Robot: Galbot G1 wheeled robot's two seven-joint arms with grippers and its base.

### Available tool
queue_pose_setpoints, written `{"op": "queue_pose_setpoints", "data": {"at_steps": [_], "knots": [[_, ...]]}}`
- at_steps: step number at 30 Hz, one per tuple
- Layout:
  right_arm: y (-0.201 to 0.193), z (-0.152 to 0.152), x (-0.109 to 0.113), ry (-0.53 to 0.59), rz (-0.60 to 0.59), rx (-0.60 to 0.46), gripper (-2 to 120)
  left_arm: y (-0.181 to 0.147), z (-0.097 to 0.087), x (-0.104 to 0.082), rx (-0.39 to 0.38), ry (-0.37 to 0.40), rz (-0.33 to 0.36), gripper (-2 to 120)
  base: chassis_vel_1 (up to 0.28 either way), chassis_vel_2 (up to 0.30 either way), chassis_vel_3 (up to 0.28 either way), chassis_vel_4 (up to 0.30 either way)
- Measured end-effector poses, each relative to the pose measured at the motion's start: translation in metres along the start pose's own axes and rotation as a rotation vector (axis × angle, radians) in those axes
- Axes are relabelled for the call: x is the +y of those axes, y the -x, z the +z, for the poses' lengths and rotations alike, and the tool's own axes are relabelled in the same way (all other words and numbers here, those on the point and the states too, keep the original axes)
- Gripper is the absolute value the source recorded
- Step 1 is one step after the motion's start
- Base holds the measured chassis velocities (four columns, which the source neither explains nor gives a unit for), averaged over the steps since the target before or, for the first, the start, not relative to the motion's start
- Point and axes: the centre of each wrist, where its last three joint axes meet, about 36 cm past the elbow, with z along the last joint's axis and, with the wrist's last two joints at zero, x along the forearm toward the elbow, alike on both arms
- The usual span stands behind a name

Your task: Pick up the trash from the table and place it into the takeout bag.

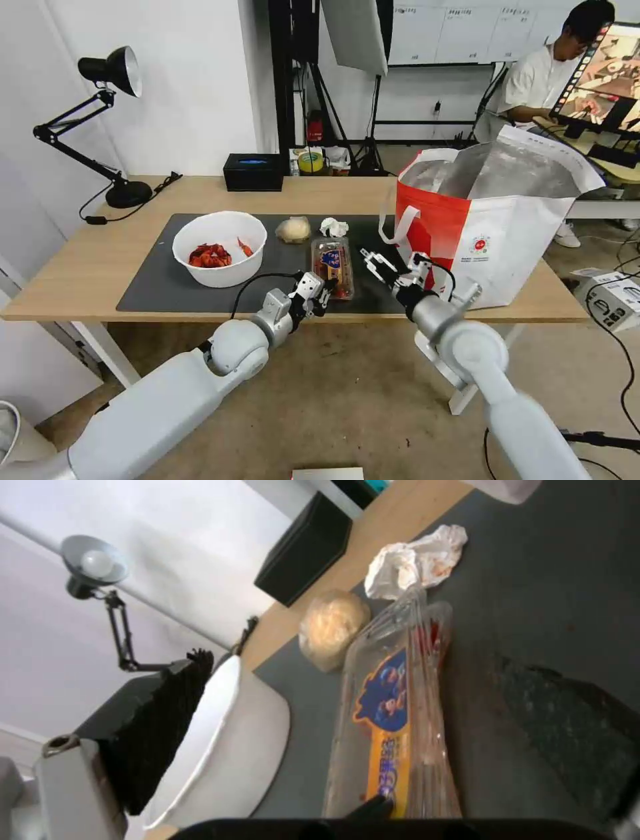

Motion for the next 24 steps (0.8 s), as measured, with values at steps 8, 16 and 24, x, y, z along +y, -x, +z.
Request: {"op": "queue_pose_setpoints", "data": {"at_steps": [8,16,24], "knots": [[0.018,-0.008,0.009,-0.021,0.074,0.074,100,0.003,0.002,-0.001,-0.002,-0.008,-0.001,0,0.0,0.0,0.0,0.0],[0.034,-0.014,0.013,-0.033,0.096,0.151,100,0.001,0.003,0.0,-0.005,-0.006,-0.002,0,0.0,0.0,0.0,0.0],[0.049,-0.014,0.015,-0.038,0.107,0.183,100,0.0,0.004,0.001,-0.006,-0.005,-0.004,0,0.0,0.0,0.0,0.0]]}}
